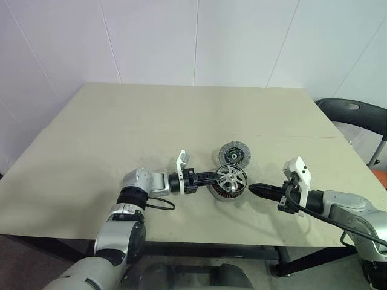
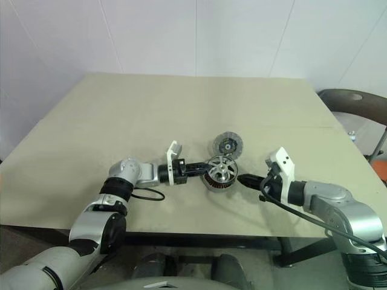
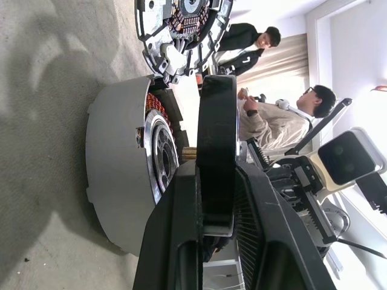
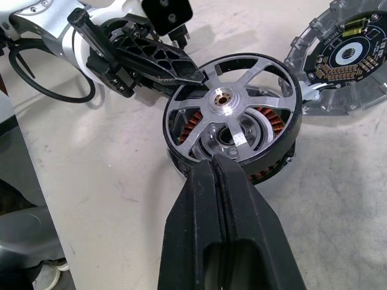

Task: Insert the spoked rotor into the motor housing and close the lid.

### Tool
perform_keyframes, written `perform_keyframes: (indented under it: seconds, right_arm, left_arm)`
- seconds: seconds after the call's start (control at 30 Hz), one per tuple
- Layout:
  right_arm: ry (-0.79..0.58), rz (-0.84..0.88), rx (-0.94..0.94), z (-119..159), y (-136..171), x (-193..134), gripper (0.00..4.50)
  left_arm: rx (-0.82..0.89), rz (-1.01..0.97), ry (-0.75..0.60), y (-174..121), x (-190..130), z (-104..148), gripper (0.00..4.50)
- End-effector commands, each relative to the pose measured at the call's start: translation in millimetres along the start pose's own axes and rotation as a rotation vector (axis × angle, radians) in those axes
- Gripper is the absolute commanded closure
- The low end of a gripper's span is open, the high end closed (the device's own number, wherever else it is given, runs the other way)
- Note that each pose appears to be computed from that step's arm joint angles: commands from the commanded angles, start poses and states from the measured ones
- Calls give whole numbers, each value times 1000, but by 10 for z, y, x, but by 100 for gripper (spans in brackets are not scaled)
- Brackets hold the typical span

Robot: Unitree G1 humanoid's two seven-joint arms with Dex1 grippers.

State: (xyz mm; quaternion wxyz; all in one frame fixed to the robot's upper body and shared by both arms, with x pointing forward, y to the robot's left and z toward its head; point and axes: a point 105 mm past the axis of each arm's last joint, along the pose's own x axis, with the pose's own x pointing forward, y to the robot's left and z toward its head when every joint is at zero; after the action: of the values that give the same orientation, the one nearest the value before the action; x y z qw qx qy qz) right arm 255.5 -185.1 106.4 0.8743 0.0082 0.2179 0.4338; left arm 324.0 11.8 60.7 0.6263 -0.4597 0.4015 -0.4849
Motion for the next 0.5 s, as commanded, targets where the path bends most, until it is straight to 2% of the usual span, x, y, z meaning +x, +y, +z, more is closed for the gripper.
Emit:
perform_keyframes:
  seconds: [0.03,0.4,0.47,0.5]
  right_arm:
    - [-26,-2,-34,101,-3,-17,450]
    - [-25,-6,-33,99,-9,-13,450]
    - [-25,-8,-34,97,-15,-13,450]
    - [-25,-9,-35,96,-19,-13,450]
  left_arm:
    - [35,-14,-6,-84,-9,63,409]
    - [34,-9,1,-75,-5,44,409]
    - [42,-4,5,-68,-4,39,337]
    - [50,1,9,-65,-4,34,316]
